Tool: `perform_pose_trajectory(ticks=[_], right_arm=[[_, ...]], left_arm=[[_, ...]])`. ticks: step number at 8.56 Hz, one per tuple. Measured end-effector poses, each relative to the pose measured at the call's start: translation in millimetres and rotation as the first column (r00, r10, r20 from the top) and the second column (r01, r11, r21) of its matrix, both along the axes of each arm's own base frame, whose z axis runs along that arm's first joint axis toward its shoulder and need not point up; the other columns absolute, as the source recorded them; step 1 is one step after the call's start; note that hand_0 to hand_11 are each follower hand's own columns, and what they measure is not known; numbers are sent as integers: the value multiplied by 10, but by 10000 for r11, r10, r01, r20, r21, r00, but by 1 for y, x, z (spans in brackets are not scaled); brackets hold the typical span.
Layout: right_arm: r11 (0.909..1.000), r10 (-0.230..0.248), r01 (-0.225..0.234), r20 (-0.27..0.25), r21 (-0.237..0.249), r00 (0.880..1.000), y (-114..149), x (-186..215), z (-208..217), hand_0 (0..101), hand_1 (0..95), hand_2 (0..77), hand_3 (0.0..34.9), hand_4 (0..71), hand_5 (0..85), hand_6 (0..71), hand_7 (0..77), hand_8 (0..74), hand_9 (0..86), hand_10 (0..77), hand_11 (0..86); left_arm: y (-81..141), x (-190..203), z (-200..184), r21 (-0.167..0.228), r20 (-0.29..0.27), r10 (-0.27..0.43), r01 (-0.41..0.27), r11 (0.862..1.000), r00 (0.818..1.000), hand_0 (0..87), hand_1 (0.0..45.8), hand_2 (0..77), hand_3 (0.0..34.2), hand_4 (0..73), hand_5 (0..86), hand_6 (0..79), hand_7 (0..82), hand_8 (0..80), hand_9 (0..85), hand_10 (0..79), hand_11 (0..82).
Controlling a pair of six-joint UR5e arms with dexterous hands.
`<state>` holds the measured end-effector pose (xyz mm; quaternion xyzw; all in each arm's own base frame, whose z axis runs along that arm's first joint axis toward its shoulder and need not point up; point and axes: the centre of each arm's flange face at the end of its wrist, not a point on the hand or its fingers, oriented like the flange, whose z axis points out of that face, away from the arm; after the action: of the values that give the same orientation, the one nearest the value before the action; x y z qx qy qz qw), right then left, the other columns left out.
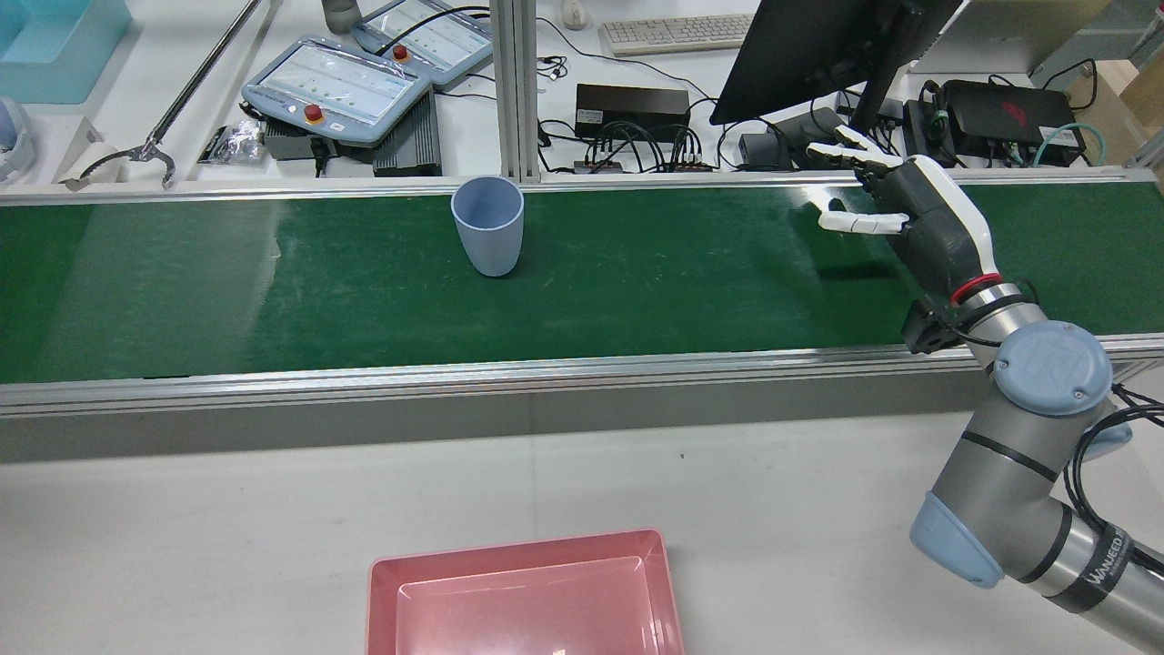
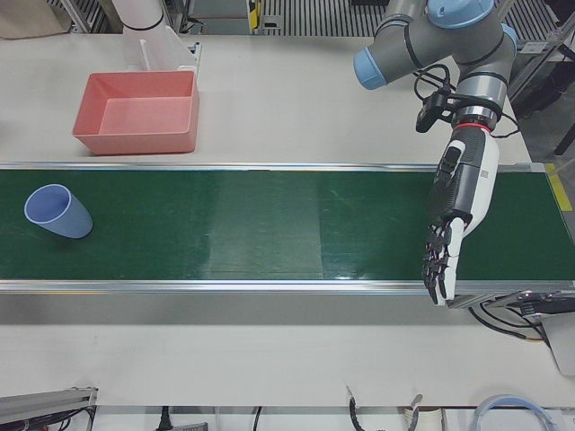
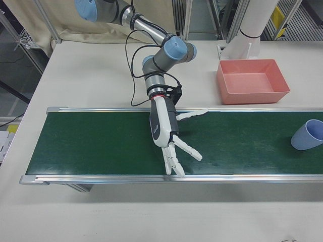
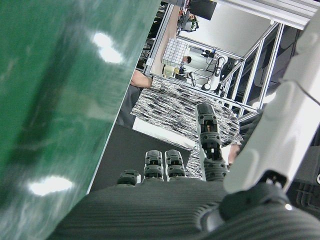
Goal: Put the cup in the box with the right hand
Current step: 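Lower the right hand onto the blue cup on the belt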
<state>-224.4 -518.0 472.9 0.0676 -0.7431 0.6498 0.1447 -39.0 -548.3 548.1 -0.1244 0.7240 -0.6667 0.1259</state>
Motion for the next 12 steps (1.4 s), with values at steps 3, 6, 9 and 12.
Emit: perform_pose_trajectory(ticks=[3, 6, 9, 12], right_arm=[[9999, -138, 138, -49, 10, 9999, 3, -8, 0, 431, 131, 147, 0, 109, 33, 44, 147, 65, 125, 16, 16], [9996, -288, 289, -178, 57, 9994, 7, -16, -2, 454, 98, 104, 0, 158, 33, 44, 147, 65, 125, 16, 33], [9993, -358, 360, -179, 103, 9992, 10, -19, -5, 455, 71, 60, 0, 158, 33, 44, 147, 65, 125, 16, 33], [9992, -385, 388, -276, 106, 9989, 11, -21, -4, 442, 104, 158, 0, 136, 33, 44, 153, 65, 125, 16, 33]], left_arm=[[0, 0, 0, 0, 0, 0, 0, 10000, 10000, 0, 5, 11, 0, 11, 0, 5, 5, 0, 0, 0, 0], [0, 0, 0, 1, 0, 0, 0, 10000, 10000, 0, 5, 11, 0, 11, 5, 5, 5, 0, 0, 0, 0], [0, 0, 0, -5, 1, 0, 0, 10000, 10000, 0, 5, 11, 0, 11, 5, 0, 5, 0, 0, 0, 0], [0, 0, 0, 4, -1, 0, 0, 10000, 10000, 0, 5, 11, 0, 11, 0, 5, 5, 0, 0, 0, 0]])
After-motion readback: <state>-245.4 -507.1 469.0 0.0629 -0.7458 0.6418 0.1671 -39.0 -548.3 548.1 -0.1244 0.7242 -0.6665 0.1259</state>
